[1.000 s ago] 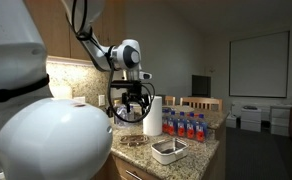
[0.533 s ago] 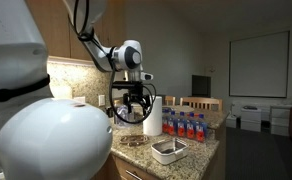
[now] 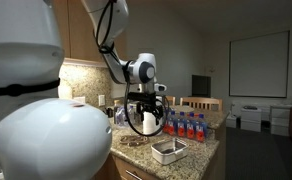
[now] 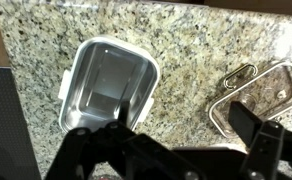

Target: Pick up the bowl and put it on the object

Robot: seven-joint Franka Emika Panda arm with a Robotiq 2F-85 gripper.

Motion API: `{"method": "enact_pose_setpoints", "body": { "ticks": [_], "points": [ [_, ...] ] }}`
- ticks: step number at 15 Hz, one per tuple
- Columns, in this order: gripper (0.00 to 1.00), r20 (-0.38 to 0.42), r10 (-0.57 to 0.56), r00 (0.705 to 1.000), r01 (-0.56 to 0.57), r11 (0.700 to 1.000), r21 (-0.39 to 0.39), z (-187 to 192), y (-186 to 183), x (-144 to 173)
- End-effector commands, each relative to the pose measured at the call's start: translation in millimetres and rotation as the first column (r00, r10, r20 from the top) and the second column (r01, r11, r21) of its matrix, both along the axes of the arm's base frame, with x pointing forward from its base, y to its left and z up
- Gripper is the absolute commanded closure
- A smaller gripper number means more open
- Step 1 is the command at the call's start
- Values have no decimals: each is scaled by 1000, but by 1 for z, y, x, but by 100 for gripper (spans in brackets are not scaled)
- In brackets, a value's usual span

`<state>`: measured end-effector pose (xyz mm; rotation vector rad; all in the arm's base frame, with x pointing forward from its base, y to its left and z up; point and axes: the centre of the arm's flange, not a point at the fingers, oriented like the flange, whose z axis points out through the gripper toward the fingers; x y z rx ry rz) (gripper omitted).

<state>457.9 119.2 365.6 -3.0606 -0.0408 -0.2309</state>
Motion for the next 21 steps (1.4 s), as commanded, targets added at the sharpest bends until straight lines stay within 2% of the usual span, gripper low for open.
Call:
{"method": "enact_pose_setpoints", "body": {
  "ticks": [1, 3, 4, 15, 21],
  "points": [
    [0, 25, 32, 999, -33, 999, 32, -25, -8, 35],
    [0, 45, 32, 998, -34, 999, 39, -33, -11, 46],
    [0, 24, 10, 1000, -11, 1000, 18, -24, -7, 30],
    [0, 21, 11, 1000, -12, 1000, 19, -28, -6, 35],
    [0, 73, 13, 997, -16, 999, 50, -42, -5, 44]
  ]
}}
